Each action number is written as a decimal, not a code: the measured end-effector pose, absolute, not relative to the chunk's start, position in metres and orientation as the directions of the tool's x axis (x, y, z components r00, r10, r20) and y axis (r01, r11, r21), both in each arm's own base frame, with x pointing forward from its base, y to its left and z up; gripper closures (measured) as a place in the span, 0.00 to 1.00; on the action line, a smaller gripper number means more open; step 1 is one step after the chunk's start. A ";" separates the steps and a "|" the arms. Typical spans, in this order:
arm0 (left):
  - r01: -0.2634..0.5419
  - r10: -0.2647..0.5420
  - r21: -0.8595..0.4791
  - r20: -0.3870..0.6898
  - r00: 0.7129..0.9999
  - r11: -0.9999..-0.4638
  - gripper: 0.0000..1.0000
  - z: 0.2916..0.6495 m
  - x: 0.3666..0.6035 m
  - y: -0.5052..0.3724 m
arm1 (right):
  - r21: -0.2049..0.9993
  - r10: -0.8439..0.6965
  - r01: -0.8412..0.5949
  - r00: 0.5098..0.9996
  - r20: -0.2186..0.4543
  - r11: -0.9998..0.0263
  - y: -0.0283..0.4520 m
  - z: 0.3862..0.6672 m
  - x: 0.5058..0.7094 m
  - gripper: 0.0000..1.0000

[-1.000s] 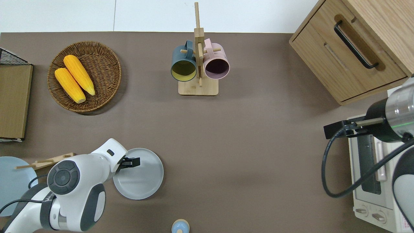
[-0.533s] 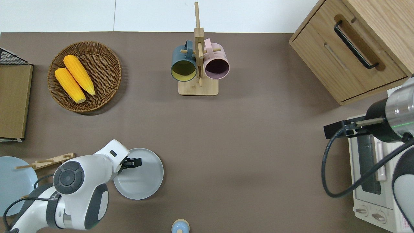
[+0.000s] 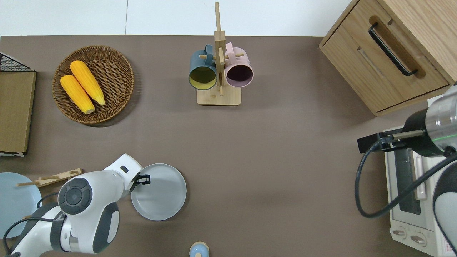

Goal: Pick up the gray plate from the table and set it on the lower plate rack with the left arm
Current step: 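Close the left gripper on the gray plate's rim nearest it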

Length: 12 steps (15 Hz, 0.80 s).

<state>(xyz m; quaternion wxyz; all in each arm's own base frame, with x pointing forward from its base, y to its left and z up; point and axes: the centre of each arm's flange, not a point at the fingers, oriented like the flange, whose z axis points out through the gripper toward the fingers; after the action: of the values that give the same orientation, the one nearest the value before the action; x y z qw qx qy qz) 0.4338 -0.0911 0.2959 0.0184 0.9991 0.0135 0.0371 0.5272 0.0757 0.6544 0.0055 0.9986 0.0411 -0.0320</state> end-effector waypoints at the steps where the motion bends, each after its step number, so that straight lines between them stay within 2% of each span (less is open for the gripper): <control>1: 0.021 0.024 0.037 0.074 0.997 -0.999 0.77 0.296 0.433 -0.093 | 0.008 0.082 0.082 0.995 -0.064 -0.997 0.076 0.654 0.527 0.01; 5: 0.017 0.020 0.037 0.074 0.997 -0.999 0.79 0.296 0.433 -0.095 | 0.008 0.082 0.082 0.995 -0.064 -0.997 0.076 0.654 0.527 0.01; 8: 0.010 0.013 0.037 0.080 0.997 -0.999 0.93 0.300 0.432 -0.097 | 0.008 0.082 0.082 0.995 -0.064 -0.997 0.076 0.654 0.527 0.01; 12: 0.013 0.016 0.037 0.080 0.997 -0.999 0.93 0.300 0.432 -0.096 | 0.008 0.082 0.082 0.995 -0.064 -0.997 0.076 0.654 0.527 0.01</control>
<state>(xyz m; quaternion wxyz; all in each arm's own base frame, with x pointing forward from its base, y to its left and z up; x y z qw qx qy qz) 0.4325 -0.0960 0.2999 0.0182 0.9990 0.0073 0.0401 0.5272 0.0757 0.6544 0.0055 0.9986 0.0411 -0.0320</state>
